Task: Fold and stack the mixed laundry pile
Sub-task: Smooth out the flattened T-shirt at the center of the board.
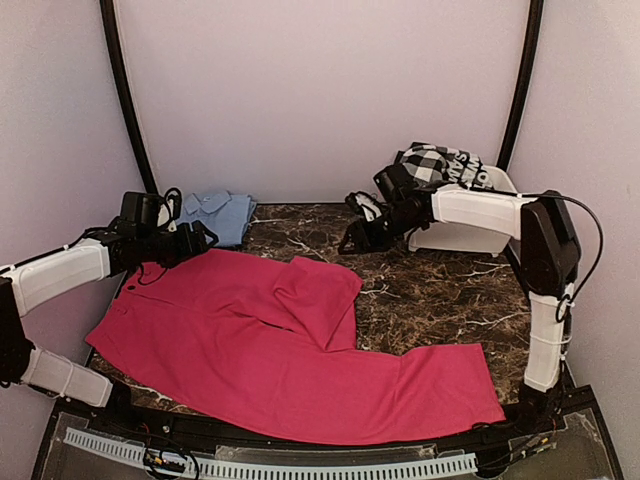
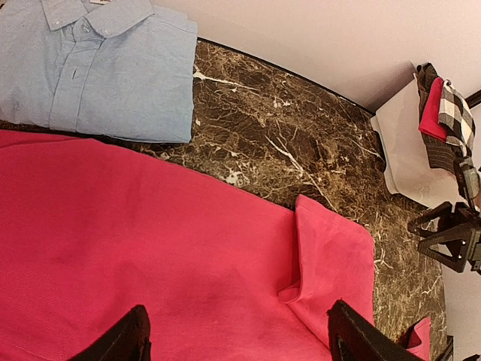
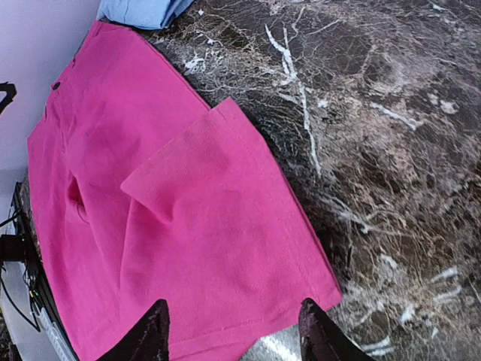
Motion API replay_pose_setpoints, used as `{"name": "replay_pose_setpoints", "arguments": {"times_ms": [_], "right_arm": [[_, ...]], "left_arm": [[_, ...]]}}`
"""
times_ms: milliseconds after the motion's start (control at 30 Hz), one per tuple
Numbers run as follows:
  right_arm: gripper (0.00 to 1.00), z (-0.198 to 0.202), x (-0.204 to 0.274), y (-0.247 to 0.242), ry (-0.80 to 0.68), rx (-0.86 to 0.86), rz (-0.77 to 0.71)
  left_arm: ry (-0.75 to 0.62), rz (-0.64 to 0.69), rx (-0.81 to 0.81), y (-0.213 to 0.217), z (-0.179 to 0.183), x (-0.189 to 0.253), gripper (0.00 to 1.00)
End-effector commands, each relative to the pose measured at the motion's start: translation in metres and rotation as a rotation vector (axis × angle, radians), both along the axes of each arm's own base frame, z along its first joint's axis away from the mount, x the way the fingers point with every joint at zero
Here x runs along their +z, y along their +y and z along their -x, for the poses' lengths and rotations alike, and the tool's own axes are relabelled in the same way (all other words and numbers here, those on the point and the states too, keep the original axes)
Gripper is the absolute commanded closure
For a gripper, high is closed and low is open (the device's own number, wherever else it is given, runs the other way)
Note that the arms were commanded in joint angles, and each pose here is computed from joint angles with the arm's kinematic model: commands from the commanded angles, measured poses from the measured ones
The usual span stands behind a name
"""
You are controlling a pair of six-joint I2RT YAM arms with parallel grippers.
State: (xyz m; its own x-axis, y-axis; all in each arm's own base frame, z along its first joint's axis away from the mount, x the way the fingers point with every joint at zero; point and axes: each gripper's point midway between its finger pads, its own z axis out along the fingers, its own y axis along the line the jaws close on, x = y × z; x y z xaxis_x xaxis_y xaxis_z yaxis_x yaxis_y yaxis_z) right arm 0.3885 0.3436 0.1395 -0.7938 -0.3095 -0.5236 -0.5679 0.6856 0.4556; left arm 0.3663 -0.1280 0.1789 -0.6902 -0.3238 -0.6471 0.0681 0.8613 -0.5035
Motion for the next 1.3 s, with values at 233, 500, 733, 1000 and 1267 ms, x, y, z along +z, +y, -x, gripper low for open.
{"name": "replay_pose_setpoints", "arguments": {"times_ms": [233, 500, 733, 1000, 1267], "right_arm": [[0.34, -0.031, -0.049, 0.052, -0.011, 0.186, 0.135], [0.33, -0.03, -0.091, 0.054, 0.048, 0.217, 0.193], [0.68, -0.021, -0.089, 0.053, 0.046, 0.223, 0.194], [0.89, -0.006, -0.042, 0.024, -0.03, 0.125, 0.198], [0.95, 0.001, -0.025, -0.017, -0.048, 0.027, 0.2]], "left_arm": [[-0.02, -0.015, -0.018, -0.001, 0.003, 0.008, 0.2], [-0.024, -0.011, -0.02, -0.002, -0.001, 0.009, 0.2], [-0.022, -0.012, -0.016, -0.001, 0.0, 0.008, 0.2], [-0.019, -0.007, -0.017, -0.002, -0.001, 0.006, 0.2], [-0.016, 0.012, -0.028, -0.007, -0.007, 0.002, 0.2]]}}
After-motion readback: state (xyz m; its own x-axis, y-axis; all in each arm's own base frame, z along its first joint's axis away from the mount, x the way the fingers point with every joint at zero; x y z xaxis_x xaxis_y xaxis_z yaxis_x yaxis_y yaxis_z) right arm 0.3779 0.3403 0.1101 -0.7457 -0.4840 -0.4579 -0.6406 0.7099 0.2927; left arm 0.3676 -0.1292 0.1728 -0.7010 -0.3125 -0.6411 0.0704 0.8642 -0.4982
